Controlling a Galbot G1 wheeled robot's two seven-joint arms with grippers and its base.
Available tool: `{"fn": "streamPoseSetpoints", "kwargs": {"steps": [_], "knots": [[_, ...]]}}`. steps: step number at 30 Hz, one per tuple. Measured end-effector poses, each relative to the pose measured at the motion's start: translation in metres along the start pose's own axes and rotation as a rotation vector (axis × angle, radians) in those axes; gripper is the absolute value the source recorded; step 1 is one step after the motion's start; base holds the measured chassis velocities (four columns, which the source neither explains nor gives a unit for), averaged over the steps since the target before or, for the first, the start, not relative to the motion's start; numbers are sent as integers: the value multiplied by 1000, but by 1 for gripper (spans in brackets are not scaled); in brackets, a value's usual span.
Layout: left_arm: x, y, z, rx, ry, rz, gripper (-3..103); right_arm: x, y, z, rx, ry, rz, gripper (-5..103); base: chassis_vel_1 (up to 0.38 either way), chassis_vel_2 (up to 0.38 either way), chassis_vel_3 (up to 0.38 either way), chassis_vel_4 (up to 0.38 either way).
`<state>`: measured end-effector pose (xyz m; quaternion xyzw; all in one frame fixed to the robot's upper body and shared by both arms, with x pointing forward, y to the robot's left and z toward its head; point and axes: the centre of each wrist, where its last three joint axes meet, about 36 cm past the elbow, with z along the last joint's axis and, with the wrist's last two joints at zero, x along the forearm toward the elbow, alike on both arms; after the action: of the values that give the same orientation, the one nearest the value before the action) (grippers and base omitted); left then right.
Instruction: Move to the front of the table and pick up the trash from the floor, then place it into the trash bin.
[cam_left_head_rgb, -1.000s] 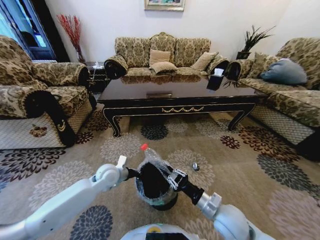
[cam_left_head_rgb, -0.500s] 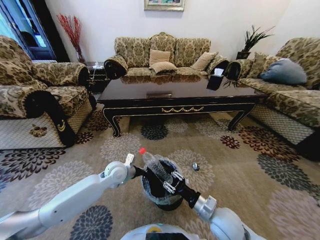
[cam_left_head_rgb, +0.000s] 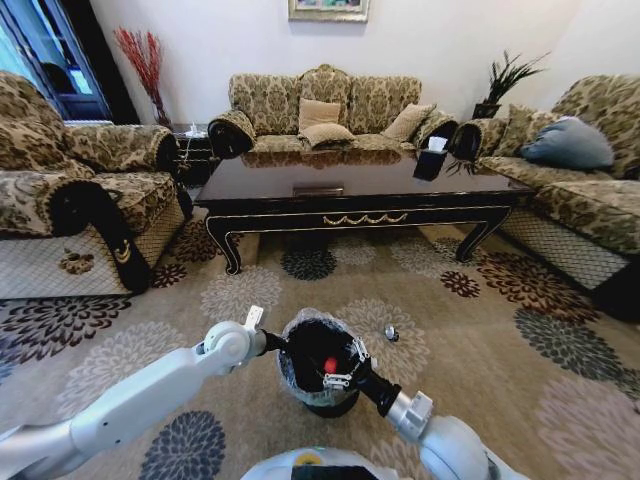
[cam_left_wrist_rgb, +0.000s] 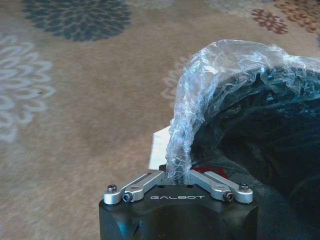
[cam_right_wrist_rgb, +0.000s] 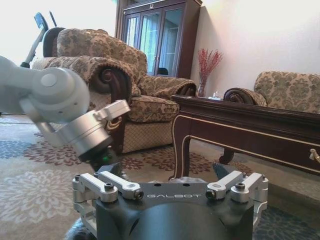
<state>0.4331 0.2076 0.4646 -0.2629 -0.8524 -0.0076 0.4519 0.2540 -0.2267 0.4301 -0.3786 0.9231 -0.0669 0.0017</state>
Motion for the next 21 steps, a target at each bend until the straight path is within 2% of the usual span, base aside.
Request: {"fn": "streamPoseSetpoints", "kwargs": {"steps": [4,5,8,10,14,16,18,21], "knots": [[15,25,5,40,-32,-60,0,-1,-7,1,-10,-4,27,100,0,0,0,0],[15,25,5,40,-32,-60,0,-1,-7,1,-10,-4,27,100,0,0,0,0],[35,53,3,96,-80,-112,0,-4,-20,8,-24,3,70,100,0,0,0,0],[38,58,4,106,-86,-121,0,-5,-24,10,-29,5,83,100,0,0,0,0],[48,84,13,142,-86,-177,0,-7,-52,27,-60,29,168,100,0,0,0,0],[49,86,13,146,-87,-184,0,-8,-57,32,-65,37,182,100,0,0,0,0],[52,99,13,167,-93,-210,0,-7,-71,59,-89,89,240,100,0,0,0,0],[51,105,12,179,-99,-223,0,-4,-74,74,-112,124,271,100,0,0,0,0]]}}
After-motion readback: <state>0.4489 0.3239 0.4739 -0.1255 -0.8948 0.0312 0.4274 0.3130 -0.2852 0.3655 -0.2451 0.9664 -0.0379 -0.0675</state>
